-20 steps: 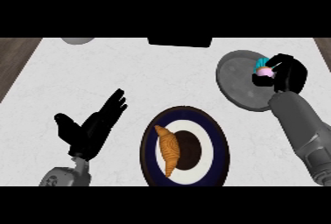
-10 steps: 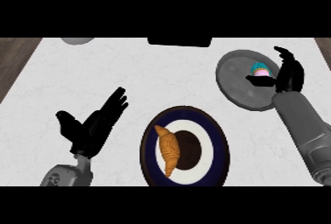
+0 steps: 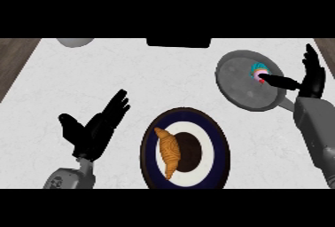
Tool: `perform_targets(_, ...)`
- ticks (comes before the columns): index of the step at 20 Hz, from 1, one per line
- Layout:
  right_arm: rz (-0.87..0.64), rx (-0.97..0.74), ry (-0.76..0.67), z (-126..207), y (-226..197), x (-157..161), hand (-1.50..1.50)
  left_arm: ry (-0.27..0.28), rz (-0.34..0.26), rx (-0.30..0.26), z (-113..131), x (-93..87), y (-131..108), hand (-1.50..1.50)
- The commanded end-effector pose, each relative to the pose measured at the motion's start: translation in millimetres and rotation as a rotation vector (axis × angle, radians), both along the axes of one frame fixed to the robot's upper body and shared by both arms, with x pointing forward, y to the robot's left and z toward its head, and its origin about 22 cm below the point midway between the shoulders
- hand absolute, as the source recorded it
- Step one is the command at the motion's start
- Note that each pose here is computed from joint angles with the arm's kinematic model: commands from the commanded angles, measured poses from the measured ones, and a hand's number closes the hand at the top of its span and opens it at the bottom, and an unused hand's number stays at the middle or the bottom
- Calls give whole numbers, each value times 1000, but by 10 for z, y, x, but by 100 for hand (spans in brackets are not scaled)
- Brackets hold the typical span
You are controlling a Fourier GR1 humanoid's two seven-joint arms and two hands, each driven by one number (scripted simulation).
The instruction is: Pick the cupcake from the plate and place it in the pan
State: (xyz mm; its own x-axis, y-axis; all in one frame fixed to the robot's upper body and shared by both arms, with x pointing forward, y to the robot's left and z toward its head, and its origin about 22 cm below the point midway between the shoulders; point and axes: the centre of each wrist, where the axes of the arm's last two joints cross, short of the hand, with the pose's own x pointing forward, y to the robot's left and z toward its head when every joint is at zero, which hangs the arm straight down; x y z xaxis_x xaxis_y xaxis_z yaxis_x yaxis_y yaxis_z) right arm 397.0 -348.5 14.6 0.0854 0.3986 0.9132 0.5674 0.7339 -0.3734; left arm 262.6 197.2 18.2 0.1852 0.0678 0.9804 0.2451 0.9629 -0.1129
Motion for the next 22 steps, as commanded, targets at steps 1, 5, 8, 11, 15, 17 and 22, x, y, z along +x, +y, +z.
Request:
perform_targets(1, 99, 106, -17, -117, -250, -164, -150, 10, 16, 2, -39, -9, 115, 0)
perform_targets(5, 184, 133, -24, -322, -627, -512, -150, 4, 18, 5, 52, -48, 157, 0)
perform_targets(8, 263, 157, -24, -361, -811, -665, -150, 13, 31, 16, 9, 35, 167, 0)
perform_targets(11, 299, 153, -27, -433, -885, -779, -150, 37, 30, -1, -125, -53, 131, 0)
perform_targets(15, 326, 139, -16, -417, -876, -766, -150, 31, 31, -6, -82, 155, 222, 0)
perform_targets(17, 351, 152, -27, -473, -1085, -990, -150, 34, 32, 9, -115, -50, 166, 0)
perform_targets(22, 375, 137, -13, -469, -1003, -937, -150, 37, 31, 27, -29, 6, 235, 0)
